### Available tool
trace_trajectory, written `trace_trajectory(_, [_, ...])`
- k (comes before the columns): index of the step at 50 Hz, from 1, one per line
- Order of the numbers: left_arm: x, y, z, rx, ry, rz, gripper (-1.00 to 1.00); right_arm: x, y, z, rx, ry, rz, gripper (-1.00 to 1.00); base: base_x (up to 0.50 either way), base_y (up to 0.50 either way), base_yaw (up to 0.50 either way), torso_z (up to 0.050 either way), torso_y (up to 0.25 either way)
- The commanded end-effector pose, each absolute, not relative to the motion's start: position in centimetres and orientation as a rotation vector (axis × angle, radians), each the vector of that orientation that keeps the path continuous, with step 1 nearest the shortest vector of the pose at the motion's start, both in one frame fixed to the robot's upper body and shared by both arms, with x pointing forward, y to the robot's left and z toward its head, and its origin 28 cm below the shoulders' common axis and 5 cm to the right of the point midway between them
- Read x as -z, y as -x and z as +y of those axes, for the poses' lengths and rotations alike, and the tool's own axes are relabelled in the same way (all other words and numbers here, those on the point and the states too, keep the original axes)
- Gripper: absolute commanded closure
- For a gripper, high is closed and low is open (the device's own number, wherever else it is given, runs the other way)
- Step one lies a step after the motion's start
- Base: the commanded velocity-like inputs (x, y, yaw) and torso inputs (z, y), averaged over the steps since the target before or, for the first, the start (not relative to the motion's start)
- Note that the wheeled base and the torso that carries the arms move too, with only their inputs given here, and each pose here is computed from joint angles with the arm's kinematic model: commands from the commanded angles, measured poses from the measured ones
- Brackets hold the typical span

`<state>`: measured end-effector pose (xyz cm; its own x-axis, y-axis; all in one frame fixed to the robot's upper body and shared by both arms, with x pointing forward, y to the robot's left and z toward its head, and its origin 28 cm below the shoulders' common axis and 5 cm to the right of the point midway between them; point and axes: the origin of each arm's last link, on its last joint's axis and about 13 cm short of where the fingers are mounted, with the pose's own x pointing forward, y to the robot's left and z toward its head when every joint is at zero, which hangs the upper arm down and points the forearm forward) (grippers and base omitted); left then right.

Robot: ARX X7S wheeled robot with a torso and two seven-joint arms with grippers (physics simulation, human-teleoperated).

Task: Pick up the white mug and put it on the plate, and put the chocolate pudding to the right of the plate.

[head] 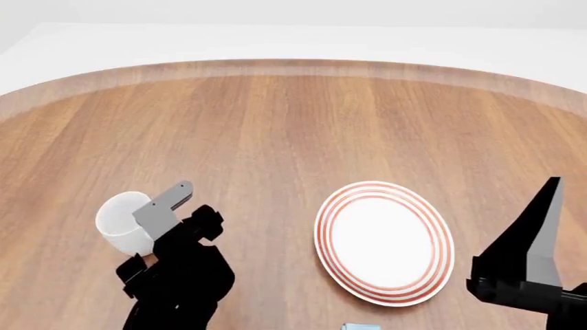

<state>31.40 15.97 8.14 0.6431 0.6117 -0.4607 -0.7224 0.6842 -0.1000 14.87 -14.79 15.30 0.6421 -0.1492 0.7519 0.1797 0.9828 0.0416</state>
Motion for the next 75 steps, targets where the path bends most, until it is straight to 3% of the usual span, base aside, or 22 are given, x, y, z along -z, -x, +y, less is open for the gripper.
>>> trace_trajectory(1, [-7.6, -31.8, 16.0, -0.750, 0.321, 0.426, -1.00, -15.3, -14.9, -14.9, 0.190, 0.062, -0.859, -1.00, 0.00, 0.00, 0.00, 0.000, 0.000])
trace_trajectory(34, [-6.2, -32.5, 16.9, -0.770, 0.318, 0.441, -1.00, -15.3, -14.9, -14.8, 0.181, 0.060, -0.852, -1.00, 0.00, 0.00, 0.00, 0.000, 0.000])
trace_trajectory(35, [-6.1, -32.5, 16.9, -0.774, 0.317, 0.443, 1.00, -15.3, -14.9, -14.8, 0.181, 0.060, -0.852, -1.00, 0.00, 0.00, 0.00, 0.000, 0.000])
trace_trajectory(59, [-5.6, -32.5, 17.3, -0.720, 0.315, 0.495, 1.00, -15.1, -15.0, -14.6, 0.171, 0.064, -0.840, -1.00, 0.00, 0.00, 0.00, 0.000, 0.000])
trace_trajectory(67, [-7.3, -32.4, 18.0, -0.656, 0.249, 0.415, 1.00, -15.0, -15.0, -14.6, 0.169, 0.065, -0.835, -1.00, 0.00, 0.00, 0.00, 0.000, -0.002])
trace_trajectory(70, [-8.7, -32.1, 18.3, -0.569, 0.203, 0.341, 1.00, -15.1, -15.0, -14.6, 0.170, 0.066, -0.837, -1.00, 0.00, 0.00, 0.00, 0.000, 0.000])
trace_trajectory(75, [-12.8, -30.2, 18.1, -0.227, 0.069, 0.173, 1.00, -15.1, -15.0, -14.6, 0.172, 0.066, -0.842, -1.00, 0.00, 0.00, 0.00, 0.000, 0.000])
